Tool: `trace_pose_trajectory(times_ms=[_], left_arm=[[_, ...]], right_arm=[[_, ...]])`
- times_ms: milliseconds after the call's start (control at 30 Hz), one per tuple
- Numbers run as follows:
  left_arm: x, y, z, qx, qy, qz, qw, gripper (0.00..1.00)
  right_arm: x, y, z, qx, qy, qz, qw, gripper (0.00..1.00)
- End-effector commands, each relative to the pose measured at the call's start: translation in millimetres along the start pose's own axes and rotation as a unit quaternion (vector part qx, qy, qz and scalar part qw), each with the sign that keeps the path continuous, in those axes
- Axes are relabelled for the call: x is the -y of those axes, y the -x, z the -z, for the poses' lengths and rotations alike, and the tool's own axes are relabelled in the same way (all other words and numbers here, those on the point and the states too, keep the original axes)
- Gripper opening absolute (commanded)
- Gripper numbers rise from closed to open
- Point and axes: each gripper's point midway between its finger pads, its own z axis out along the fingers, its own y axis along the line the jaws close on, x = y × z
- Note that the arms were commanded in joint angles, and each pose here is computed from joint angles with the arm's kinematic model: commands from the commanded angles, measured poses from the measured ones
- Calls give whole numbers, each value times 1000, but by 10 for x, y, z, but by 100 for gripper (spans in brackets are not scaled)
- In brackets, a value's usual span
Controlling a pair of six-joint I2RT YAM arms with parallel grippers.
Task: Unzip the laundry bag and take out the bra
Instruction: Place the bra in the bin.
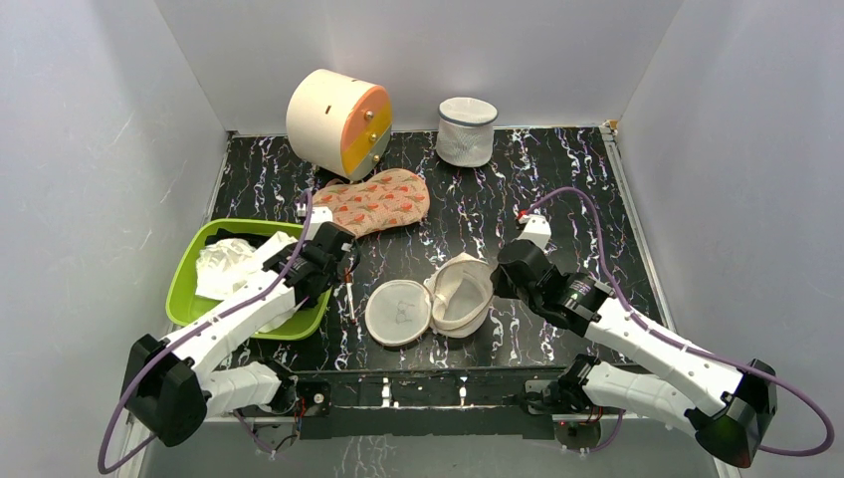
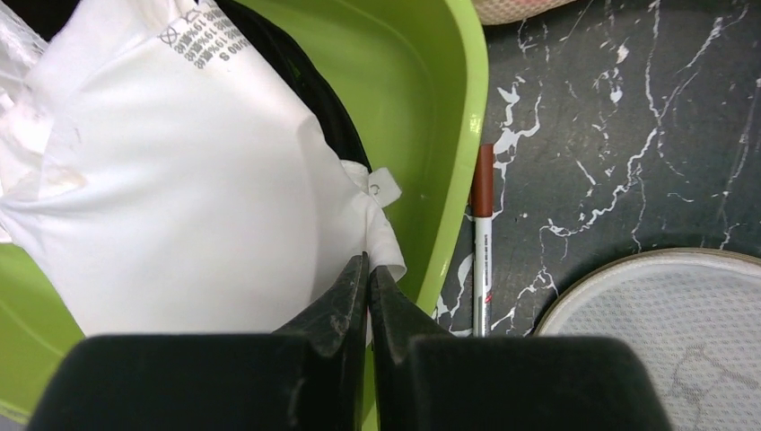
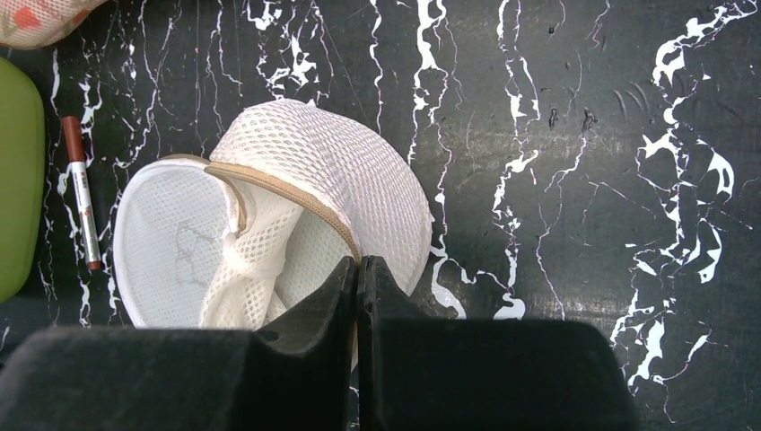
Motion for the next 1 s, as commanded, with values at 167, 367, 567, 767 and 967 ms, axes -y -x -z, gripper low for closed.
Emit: trace_pose_trajectory(times_ms=[167,367,567,767,967], left_arm=[[21,-141,-36,-32,14,33,999,0],[-115,8,51,-5,34,27,999,8],[2,267,272,26,-29,35,999,57],[135,610,614,77,-113,63,989,98],[372,740,869,86,-204,58,973,98]], right_arm=[[-19,131,35,26,3,-14,1000,0],[-12,135,41,27,2,-13,1000,0],[0,124,23,26,-2,-11,1000,0],[50,111,29,25,-13,-11,1000,0],[102,195,64,36,-34,-14,999,0]])
